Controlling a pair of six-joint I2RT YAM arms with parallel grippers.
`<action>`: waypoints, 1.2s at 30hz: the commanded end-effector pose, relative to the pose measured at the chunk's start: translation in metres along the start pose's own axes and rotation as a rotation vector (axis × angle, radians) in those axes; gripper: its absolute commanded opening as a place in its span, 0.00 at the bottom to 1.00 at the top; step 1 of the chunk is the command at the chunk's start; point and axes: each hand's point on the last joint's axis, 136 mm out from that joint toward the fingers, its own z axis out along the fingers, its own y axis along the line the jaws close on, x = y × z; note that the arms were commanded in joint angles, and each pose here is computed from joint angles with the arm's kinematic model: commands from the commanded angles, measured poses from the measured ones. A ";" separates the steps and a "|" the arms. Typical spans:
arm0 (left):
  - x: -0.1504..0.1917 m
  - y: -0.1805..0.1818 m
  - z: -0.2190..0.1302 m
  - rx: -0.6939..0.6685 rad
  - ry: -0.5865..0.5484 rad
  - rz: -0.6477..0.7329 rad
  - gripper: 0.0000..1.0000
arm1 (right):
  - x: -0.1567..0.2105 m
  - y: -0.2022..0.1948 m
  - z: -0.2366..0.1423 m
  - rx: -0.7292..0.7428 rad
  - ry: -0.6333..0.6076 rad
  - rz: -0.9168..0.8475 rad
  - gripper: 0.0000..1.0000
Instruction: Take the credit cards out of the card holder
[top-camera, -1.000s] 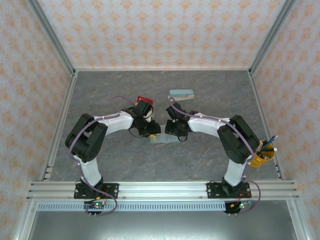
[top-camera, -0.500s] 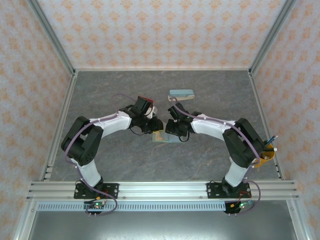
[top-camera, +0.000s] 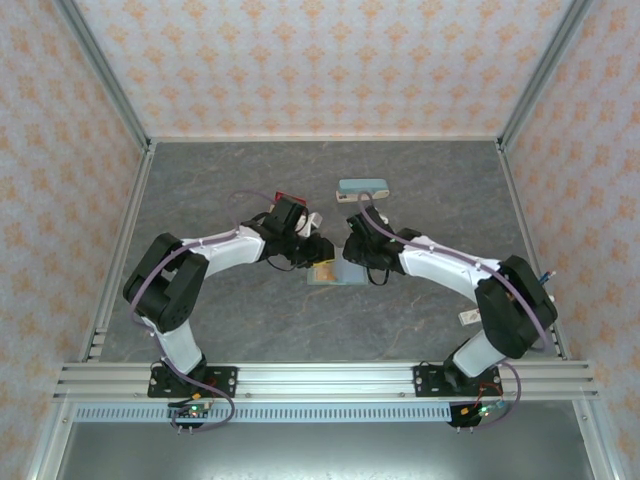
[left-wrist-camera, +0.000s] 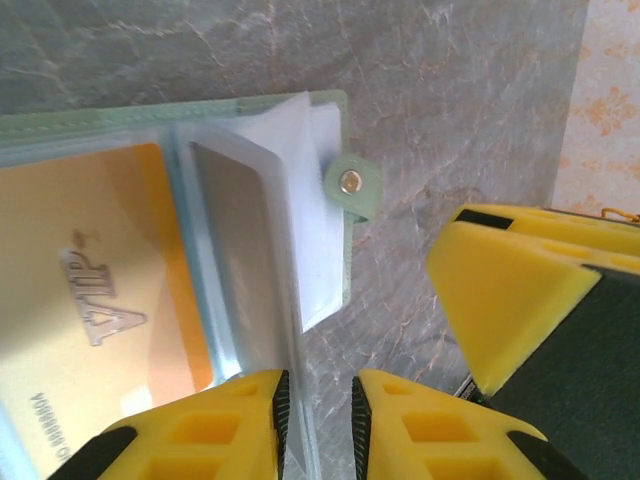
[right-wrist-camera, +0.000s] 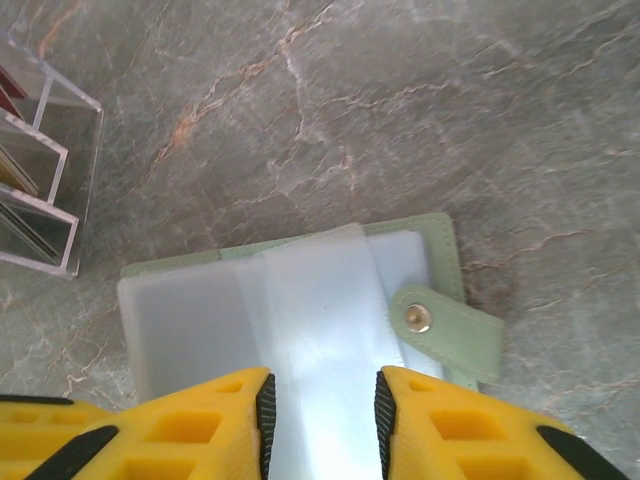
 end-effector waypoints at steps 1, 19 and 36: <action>-0.001 -0.010 0.007 0.031 0.015 0.018 0.27 | -0.012 -0.013 -0.009 0.046 -0.075 0.032 0.34; -0.007 -0.038 0.016 0.106 0.009 0.038 0.49 | -0.017 -0.018 -0.019 0.055 -0.117 0.043 0.37; -0.019 -0.048 0.010 0.176 -0.029 -0.011 0.59 | -0.023 -0.019 -0.027 0.064 -0.140 0.049 0.38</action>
